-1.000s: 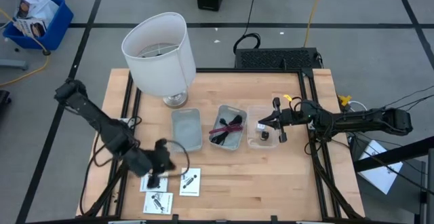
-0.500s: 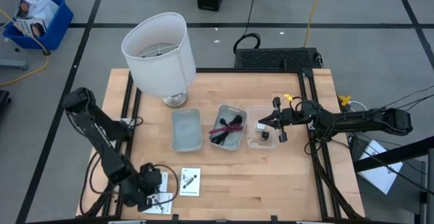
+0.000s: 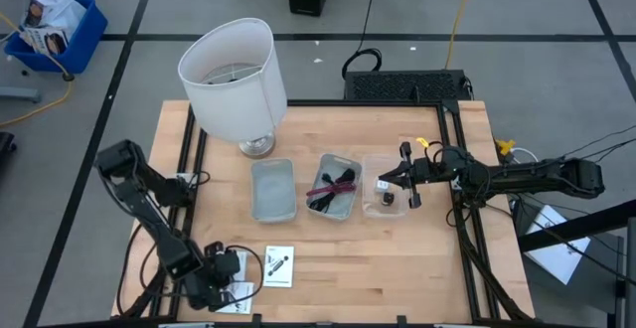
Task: Pick and place items into bin
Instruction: Put the bottom card reader box into the left gray bin
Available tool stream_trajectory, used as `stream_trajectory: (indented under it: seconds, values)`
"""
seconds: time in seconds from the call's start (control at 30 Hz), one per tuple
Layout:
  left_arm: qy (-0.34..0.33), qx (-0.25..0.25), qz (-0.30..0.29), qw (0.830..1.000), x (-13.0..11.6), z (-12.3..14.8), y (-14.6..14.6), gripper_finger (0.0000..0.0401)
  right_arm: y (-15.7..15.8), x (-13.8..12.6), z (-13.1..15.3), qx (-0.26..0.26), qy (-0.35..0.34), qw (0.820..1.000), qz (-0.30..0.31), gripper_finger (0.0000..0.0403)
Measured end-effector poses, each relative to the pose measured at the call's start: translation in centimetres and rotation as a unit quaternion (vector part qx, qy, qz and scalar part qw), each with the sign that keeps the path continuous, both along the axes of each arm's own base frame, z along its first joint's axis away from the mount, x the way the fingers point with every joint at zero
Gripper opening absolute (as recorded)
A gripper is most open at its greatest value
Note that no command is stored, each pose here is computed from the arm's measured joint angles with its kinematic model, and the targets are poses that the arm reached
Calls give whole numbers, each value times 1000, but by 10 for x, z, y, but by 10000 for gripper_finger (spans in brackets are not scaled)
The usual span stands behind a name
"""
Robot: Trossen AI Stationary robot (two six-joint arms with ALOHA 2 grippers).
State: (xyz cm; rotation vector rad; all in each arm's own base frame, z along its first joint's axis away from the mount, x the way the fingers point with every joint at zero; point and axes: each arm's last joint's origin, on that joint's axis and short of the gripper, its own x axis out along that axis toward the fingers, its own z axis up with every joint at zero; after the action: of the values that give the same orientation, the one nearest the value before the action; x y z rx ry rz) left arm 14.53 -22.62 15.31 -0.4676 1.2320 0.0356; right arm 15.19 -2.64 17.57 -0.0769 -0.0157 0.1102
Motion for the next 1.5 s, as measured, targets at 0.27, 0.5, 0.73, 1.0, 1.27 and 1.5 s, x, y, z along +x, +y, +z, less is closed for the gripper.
stream_trajectory:
  seconds: [0.27,0.5,0.73,1.0,1.27,1.5]
  values:
    - [35,29,20,999,4,-7,8,5,0,0,0,-3,-1,1000,0,1]
    - [36,47,18,998,4,-7,12,18,0,0,0,-5,-2,1000,0,1]
    - [48,87,21,995,0,-9,18,6,0,0,1,-5,-3,1000,0,1]
    - [33,113,-5,993,1,-1,21,22,0,0,1,-5,-4,1000,0,1]
    - [4,71,-50,996,16,31,13,11,0,0,1,-2,-4,1000,-1,1]
    - [-24,59,-68,996,21,35,9,77,0,0,1,3,-6,1000,-1,1]
